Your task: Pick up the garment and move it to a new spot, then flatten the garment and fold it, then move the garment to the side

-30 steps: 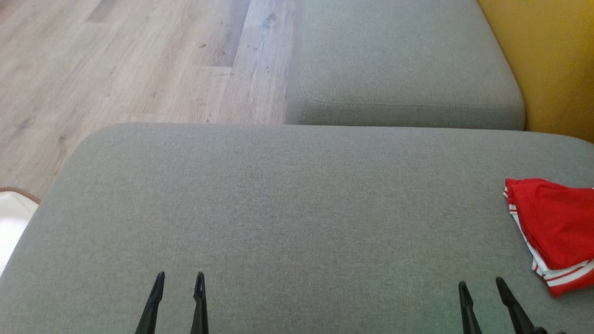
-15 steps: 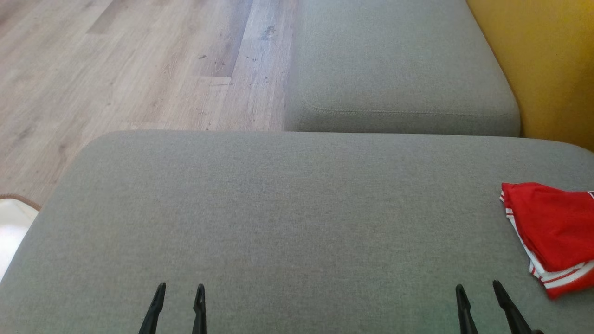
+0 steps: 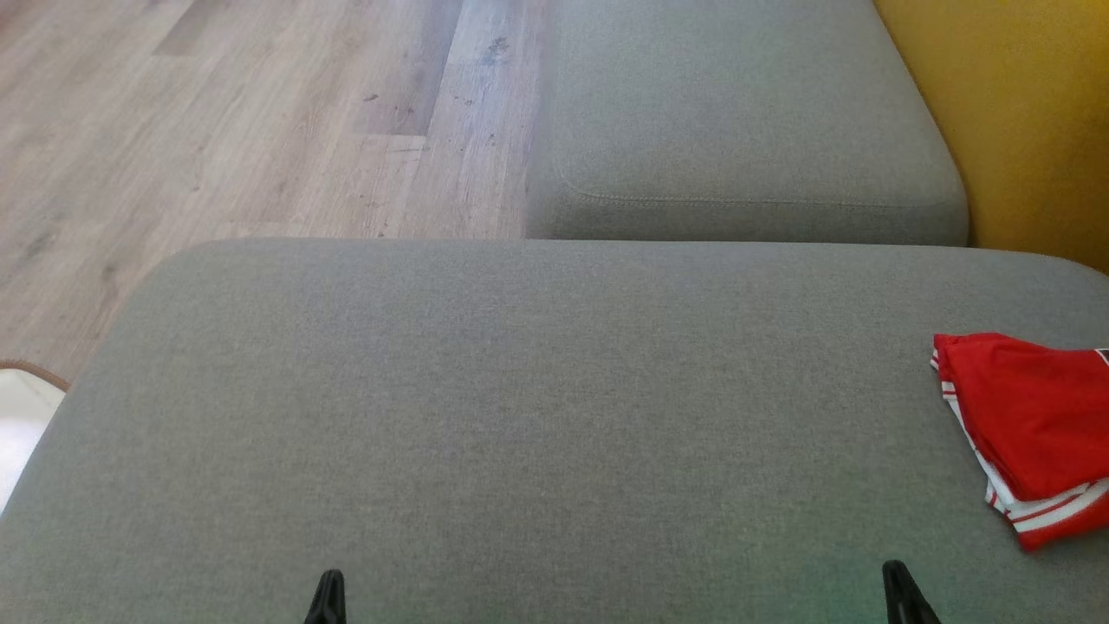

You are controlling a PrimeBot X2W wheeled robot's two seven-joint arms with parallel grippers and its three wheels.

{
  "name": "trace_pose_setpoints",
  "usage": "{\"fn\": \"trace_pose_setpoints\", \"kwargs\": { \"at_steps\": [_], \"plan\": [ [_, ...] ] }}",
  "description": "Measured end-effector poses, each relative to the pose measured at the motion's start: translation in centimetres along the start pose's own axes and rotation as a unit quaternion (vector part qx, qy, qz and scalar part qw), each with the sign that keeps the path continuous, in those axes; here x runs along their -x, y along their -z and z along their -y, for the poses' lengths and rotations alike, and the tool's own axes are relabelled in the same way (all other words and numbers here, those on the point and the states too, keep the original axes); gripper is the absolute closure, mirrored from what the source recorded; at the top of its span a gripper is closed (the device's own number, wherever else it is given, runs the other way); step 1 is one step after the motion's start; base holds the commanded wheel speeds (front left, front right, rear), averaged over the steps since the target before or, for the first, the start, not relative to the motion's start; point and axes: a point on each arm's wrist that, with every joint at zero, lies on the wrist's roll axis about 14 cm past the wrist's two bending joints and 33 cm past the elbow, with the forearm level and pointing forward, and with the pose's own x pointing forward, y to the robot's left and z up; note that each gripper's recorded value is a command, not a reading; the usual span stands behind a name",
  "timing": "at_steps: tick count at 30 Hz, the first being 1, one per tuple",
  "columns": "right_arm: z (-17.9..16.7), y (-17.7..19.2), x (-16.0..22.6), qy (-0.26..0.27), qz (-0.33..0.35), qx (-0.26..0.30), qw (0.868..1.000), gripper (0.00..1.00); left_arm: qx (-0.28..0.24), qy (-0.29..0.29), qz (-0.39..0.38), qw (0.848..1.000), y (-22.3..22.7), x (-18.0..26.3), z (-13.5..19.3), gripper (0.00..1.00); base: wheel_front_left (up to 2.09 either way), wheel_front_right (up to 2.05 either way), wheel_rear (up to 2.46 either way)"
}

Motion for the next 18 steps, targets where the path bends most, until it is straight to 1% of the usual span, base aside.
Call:
{"fn": "trace_pose_setpoints", "kwargs": {
  "at_steps": [15,16,17,18],
  "plan": [
    [1.0,-0.4,-1.2,0.026,0.003,-0.092,0.995,1.0,0.087,-0.011,-0.015,0.996,0.1,-1.5,-0.5,1.0,0.0,0.0,0.0],
    [1.0,-0.4,-1.2,0.026,0.003,-0.092,0.995,1.0,0.087,-0.011,-0.015,0.996,0.1,-1.5,-0.5,1.0,0.0,0.0,0.0],
    [1.2,-0.4,-1.2,0.03,0.002,-0.105,0.994,1.0,0.099,-0.014,-0.017,0.995,0.2,-1.6,-0.7,1.0,0.0,0.0,0.0],
    [1.2,-0.4,-1.2,0.03,0.002,-0.105,0.994,1.0,0.099,-0.014,-0.017,0.995,0.2,-1.6,-0.7,1.0,0.0,0.0,0.0]
  ]
}}
